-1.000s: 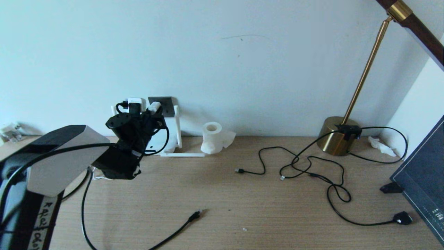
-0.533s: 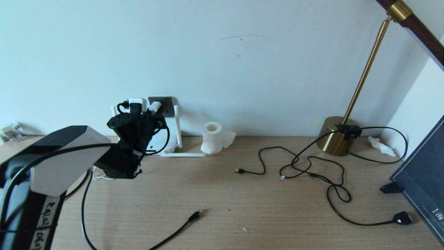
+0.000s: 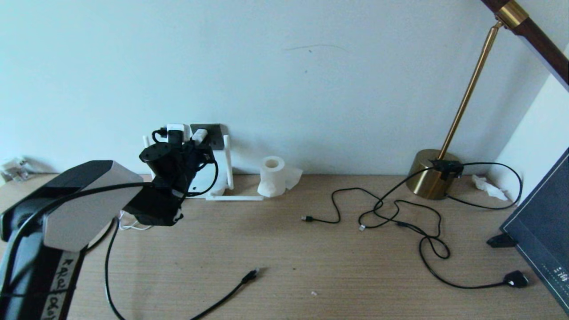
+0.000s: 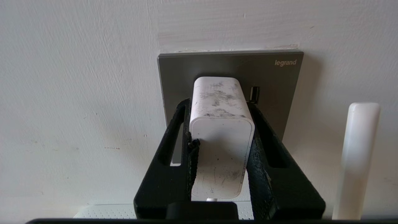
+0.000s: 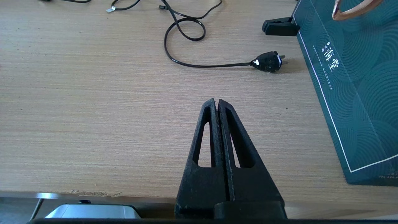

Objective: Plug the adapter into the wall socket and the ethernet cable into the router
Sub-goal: Plug plug into socket

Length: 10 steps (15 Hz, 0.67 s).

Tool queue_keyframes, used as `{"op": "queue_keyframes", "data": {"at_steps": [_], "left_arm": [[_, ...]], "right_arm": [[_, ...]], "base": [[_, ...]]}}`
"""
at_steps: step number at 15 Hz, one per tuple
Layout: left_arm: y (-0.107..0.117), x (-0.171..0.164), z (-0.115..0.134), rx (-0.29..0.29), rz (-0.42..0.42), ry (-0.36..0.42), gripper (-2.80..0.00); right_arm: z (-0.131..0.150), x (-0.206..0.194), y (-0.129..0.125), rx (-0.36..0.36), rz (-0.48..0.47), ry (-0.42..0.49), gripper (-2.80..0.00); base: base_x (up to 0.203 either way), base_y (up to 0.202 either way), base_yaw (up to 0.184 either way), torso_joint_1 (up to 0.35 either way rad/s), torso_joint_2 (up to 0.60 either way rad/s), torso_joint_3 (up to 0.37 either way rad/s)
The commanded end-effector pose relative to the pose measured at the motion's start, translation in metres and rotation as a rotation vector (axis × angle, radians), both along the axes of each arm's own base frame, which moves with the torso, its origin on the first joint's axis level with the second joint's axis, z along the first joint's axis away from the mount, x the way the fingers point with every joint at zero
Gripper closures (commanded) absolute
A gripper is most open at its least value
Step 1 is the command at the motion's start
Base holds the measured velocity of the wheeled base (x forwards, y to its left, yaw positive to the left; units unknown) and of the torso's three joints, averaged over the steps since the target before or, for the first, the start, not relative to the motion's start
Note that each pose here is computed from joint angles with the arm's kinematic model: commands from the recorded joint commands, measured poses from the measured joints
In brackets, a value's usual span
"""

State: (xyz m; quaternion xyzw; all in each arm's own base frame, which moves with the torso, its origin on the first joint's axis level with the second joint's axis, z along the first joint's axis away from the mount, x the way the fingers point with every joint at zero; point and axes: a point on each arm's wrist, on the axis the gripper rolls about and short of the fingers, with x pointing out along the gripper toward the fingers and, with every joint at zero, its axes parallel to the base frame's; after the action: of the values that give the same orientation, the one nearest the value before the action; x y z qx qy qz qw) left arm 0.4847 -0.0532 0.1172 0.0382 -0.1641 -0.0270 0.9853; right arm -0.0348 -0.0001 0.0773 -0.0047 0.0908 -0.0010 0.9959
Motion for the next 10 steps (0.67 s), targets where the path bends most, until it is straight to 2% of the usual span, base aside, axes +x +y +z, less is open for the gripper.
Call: {"op": "queue_keyframes", "data": {"at_steps": [1, 10], "left_arm": [[-0.0002, 0.0018, 0.0013, -0.002, 0.002, -0.014, 0.00], [-0.0009, 0.0051, 0.0024, -0.007, 0.001, -0.014, 0.00]], "right_arm": [[0.0000, -0.0001, 0.0000, 0.000, 0.000, 0.001, 0.00], [-0.0003, 0.0000, 0.0000, 0.000, 0.000, 0.002, 0.00]], "base": [[0.000, 0.000, 0.000, 0.000, 0.00, 0.000], [0.000, 0.000, 0.000, 0.000, 0.00, 0.000]]}}
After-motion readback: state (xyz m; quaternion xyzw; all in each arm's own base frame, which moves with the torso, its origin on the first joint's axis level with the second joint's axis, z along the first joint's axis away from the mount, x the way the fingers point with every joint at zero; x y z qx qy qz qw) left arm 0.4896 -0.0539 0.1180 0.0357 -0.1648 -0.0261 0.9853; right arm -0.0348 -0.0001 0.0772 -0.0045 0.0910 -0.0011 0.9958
